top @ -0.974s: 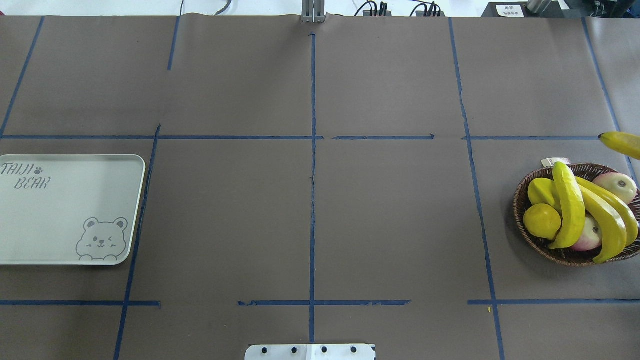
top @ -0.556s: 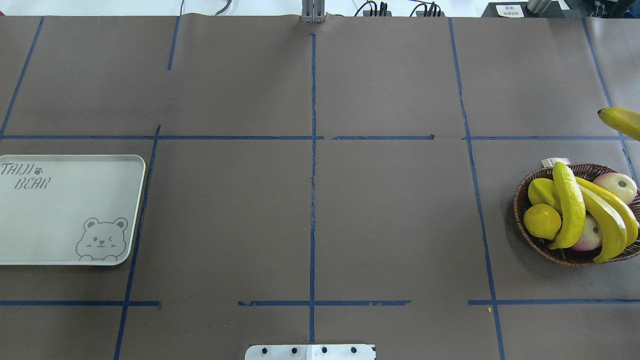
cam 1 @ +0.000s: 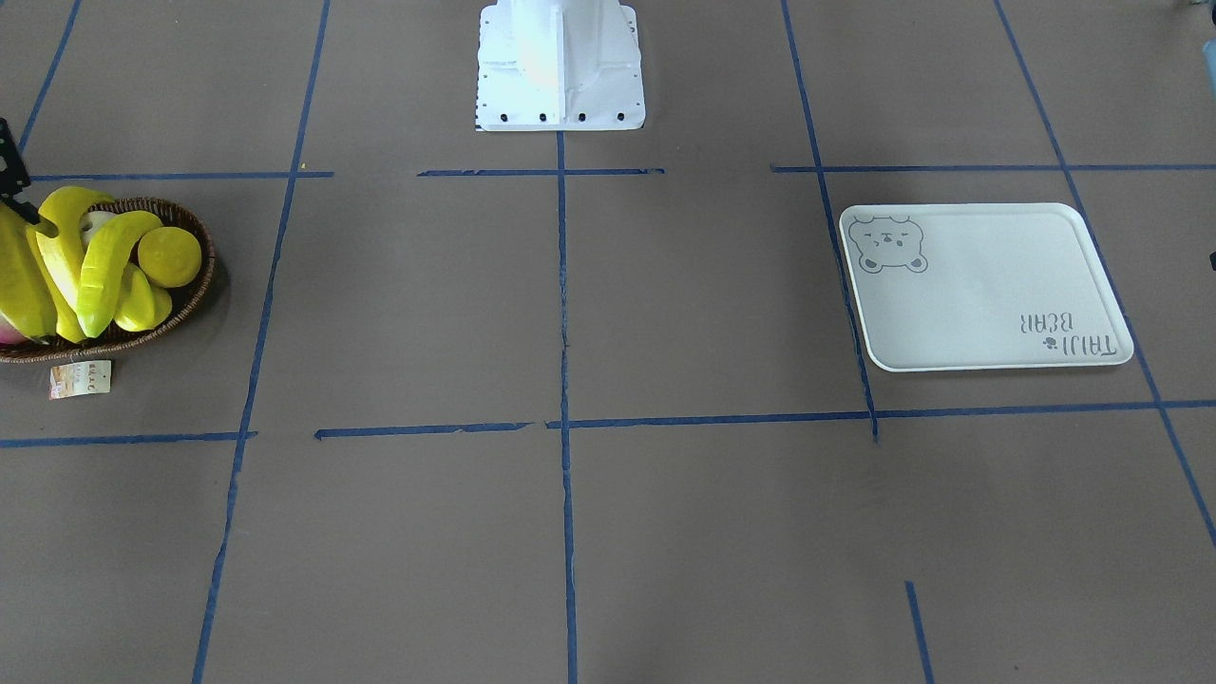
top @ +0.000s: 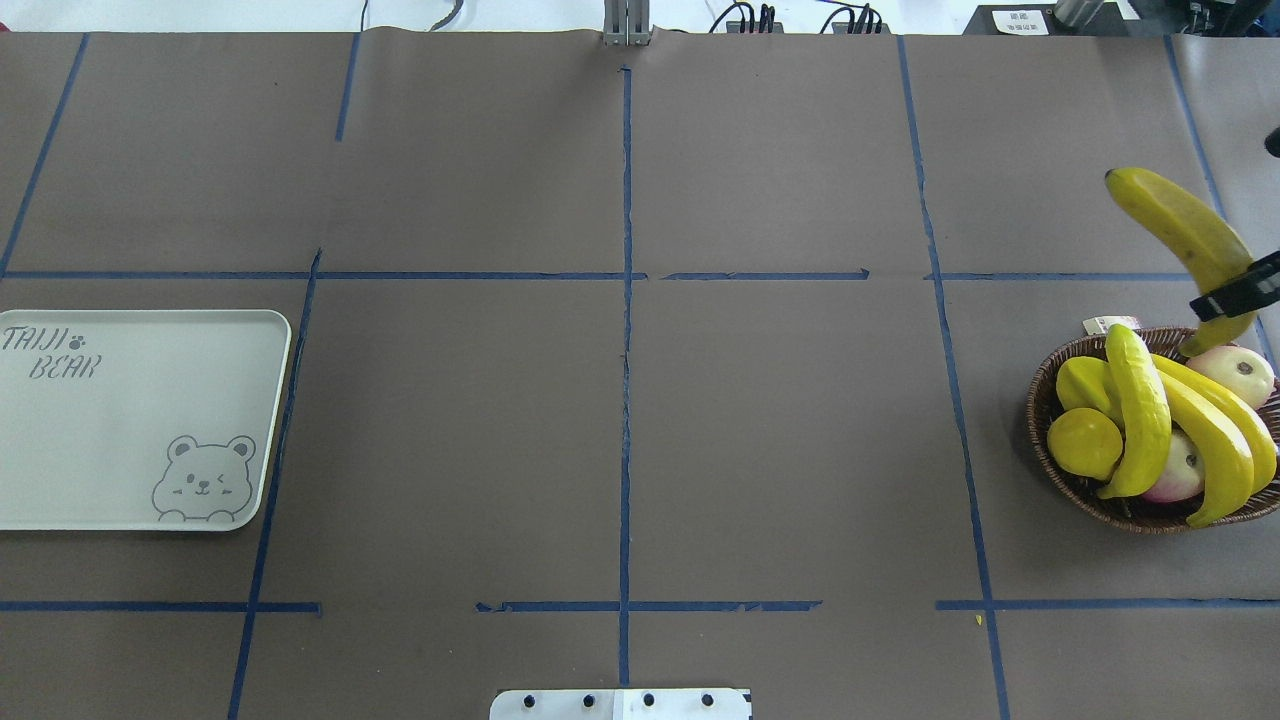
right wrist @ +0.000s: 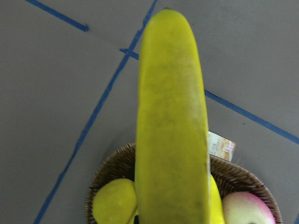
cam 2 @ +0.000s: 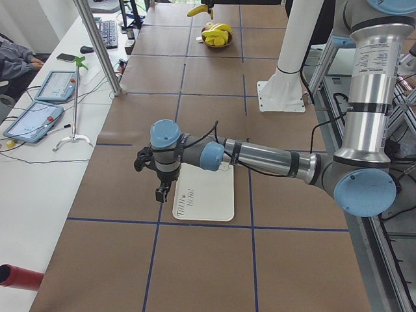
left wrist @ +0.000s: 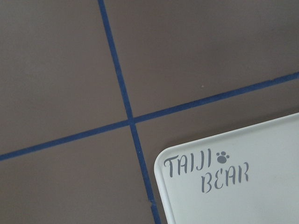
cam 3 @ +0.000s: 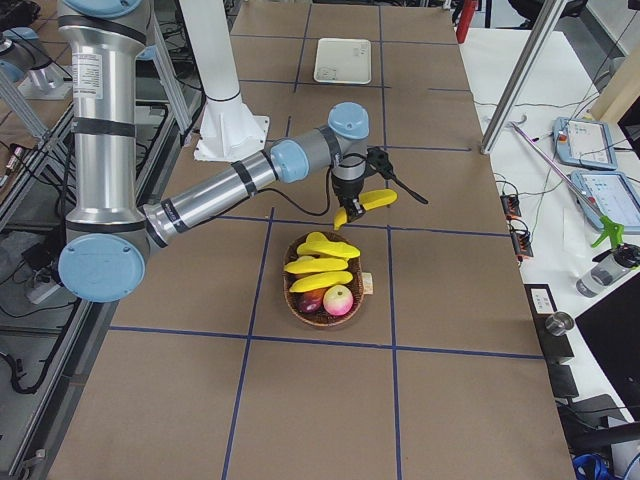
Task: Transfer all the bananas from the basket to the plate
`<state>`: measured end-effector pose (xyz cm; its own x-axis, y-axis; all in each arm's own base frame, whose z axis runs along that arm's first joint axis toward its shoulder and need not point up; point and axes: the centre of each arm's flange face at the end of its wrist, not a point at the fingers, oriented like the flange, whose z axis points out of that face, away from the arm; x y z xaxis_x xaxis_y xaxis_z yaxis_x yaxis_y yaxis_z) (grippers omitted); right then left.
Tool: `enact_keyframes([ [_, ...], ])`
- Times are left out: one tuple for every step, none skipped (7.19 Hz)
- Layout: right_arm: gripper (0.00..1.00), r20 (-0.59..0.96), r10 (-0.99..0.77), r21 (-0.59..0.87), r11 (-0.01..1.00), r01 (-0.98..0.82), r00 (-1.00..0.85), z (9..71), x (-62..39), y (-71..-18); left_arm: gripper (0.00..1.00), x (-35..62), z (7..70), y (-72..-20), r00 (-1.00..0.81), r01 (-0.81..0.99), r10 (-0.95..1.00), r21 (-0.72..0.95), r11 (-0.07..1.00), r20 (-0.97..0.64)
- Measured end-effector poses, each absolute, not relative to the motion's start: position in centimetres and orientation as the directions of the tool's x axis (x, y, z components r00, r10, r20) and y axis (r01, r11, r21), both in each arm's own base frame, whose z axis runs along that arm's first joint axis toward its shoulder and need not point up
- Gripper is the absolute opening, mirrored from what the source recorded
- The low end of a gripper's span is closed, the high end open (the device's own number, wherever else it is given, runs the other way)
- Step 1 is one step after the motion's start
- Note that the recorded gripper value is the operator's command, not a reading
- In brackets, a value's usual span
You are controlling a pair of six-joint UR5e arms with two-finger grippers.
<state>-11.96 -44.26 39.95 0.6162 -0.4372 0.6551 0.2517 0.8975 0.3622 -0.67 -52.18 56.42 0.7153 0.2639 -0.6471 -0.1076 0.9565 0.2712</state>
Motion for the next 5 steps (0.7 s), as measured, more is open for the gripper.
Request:
enact_keyframes([
  [0.05,0.689,-0.388,0.327,0.92,0.216,0.612,37.1,-15.3,-44.1,1.0,-0.4,55.6,-52.5,0.711,-0.067,0.242,0.278,0.958,-0.661],
  [0.05,0.715,-0.34,0.292,0.939,0.181,0.61,34.4,-18.9,-43.6,1.0,0.9,54.6,-52.7,0.695,-0.015,0.214,0.283,0.959,-0.687],
  [0.05,0.737,-0.3,0.27,0.952,0.144,0.606,31.9,-22.5,-42.8,1.0,4.1,53.3,-52.7,0.664,0.02,0.196,0.279,0.96,-0.722],
  [0.05,0.762,-0.27,0.262,0.96,0.1,0.588,29.8,-25.8,-41.6,1.0,7.7,52.1,-52.4,0.625,0.044,0.182,0.267,0.963,-0.759],
  [0.05,0.798,-0.245,0.258,0.965,0.055,0.551,28.3,-28.5,-40.2,1.0,10.5,50.6,-52.1,0.587,0.063,0.178,0.264,0.962,-0.79],
])
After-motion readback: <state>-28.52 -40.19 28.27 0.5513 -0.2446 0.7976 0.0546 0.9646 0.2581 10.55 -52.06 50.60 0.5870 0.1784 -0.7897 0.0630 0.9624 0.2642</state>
